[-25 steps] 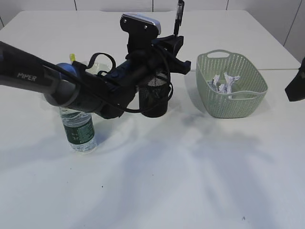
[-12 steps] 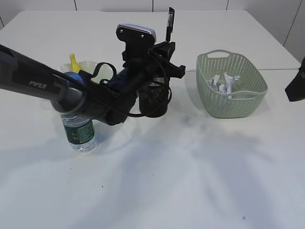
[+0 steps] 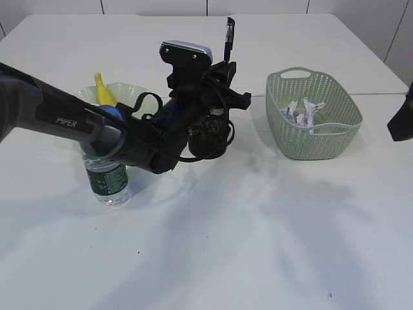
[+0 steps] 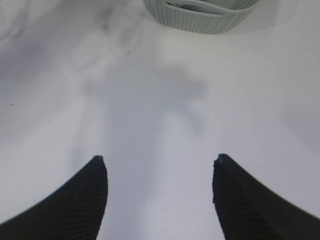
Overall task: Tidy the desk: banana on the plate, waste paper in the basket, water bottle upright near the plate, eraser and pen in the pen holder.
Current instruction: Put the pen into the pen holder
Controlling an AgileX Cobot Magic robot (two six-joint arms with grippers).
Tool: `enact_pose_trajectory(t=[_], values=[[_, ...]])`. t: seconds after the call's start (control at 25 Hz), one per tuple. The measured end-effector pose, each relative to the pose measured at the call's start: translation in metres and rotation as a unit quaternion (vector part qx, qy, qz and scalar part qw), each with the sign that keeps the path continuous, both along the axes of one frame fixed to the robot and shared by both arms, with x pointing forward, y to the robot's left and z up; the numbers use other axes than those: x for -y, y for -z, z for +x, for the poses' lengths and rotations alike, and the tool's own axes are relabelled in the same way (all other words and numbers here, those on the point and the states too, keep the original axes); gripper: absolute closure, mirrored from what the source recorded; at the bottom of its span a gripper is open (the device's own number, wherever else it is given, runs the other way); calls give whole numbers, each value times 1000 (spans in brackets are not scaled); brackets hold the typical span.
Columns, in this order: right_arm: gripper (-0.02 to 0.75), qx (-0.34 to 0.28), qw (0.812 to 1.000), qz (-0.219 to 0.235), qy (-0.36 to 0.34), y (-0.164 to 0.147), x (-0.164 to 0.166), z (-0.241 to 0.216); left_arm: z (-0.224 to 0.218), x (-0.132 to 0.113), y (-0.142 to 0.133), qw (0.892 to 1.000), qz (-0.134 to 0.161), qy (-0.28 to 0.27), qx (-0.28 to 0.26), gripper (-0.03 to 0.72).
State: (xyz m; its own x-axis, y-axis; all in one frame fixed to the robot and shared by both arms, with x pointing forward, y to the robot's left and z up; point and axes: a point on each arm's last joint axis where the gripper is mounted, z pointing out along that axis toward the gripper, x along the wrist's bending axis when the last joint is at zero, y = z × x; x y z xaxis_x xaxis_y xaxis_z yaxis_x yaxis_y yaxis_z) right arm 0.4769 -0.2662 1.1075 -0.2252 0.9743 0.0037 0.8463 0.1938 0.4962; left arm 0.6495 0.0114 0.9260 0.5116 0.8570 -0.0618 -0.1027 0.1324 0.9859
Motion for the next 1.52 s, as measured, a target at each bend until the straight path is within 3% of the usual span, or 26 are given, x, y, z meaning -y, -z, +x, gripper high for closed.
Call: enact_pose_trajectory(t=[0.64,1.52], values=[[251,-2,1000,1,1,0,0,0,6,-8,12,999,8,-30,-35,659],[252,-2,1000,1,1,0,0,0,6,-7,25,996,31,-27,-81,653]])
